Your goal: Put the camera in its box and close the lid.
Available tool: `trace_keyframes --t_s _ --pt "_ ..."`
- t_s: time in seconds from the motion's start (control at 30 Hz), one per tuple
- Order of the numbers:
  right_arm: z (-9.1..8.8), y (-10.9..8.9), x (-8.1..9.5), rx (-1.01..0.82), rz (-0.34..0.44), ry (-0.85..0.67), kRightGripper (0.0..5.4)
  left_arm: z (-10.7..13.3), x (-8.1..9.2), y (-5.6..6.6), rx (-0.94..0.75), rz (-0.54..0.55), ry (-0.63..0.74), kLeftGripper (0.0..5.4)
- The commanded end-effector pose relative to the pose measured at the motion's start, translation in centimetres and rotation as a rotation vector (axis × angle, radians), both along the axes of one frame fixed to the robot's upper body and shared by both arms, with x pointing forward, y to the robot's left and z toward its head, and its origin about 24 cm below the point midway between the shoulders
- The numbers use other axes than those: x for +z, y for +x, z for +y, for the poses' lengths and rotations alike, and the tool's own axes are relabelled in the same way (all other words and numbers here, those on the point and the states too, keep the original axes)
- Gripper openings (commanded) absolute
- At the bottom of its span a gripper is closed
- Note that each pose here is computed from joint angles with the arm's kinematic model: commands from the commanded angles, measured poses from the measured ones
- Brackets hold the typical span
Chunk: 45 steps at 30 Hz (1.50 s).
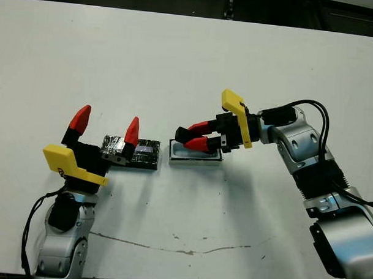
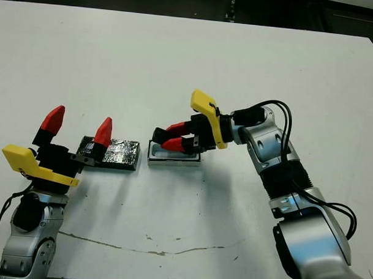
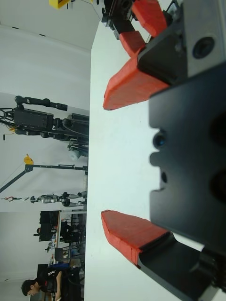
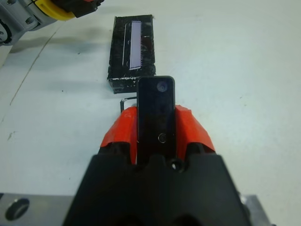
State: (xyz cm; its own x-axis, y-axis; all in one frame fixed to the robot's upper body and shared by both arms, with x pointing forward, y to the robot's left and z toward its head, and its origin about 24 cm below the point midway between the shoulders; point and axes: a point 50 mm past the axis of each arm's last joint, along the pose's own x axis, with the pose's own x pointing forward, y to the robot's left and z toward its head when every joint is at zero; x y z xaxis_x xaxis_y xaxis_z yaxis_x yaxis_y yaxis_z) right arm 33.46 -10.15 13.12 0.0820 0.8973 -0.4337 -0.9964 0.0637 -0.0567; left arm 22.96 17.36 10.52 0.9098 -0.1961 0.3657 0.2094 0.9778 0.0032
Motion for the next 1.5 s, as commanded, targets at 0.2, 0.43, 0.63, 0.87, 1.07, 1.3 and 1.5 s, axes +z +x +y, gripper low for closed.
trace_keyframes --t_s 0.2,0.43,0.63,0.87,1.07,1.3,1.5 --pt "-1.2 -0.5 -1.9 -0.041 0.078 -0.095 1.66 0.1 -0.3 -0.2 0.001 0.019 -0.002 5.40" --pt "-2.0 -0.6 -2.9 -0.069 0.096 -0.111 1.66 0.1 -0.3 -0.3 0.003 0.014 0.009 5.40" --pt "-2.3 -0.7 -3.0 -0.077 0.091 -0.113 1.66 0.1 -0.4 -0.3 -0.002 0.016 0.008 5.40" --pt "-2.1 -0.7 -2.7 -0.080 0.104 -0.143 1.66 0.0 -0.4 -0.3 -0.003 0.019 0.006 5.40" --pt "-2.1 -0.7 -2.5 -0.056 0.115 -0.135 2.29 0.0 -0.4 -0.3 -0.004 0.023 0.004 5.40" --pt "-2.3 -0.5 -2.1 -0.051 0.098 -0.130 3.27 0.0 -0.4 -0.3 -0.003 0.025 -0.004 5.40" --pt "-2.8 -0.5 -1.7 -0.062 0.078 -0.119 3.99 0.0 -0.5 -0.4 -0.005 0.028 -0.002 5.40"
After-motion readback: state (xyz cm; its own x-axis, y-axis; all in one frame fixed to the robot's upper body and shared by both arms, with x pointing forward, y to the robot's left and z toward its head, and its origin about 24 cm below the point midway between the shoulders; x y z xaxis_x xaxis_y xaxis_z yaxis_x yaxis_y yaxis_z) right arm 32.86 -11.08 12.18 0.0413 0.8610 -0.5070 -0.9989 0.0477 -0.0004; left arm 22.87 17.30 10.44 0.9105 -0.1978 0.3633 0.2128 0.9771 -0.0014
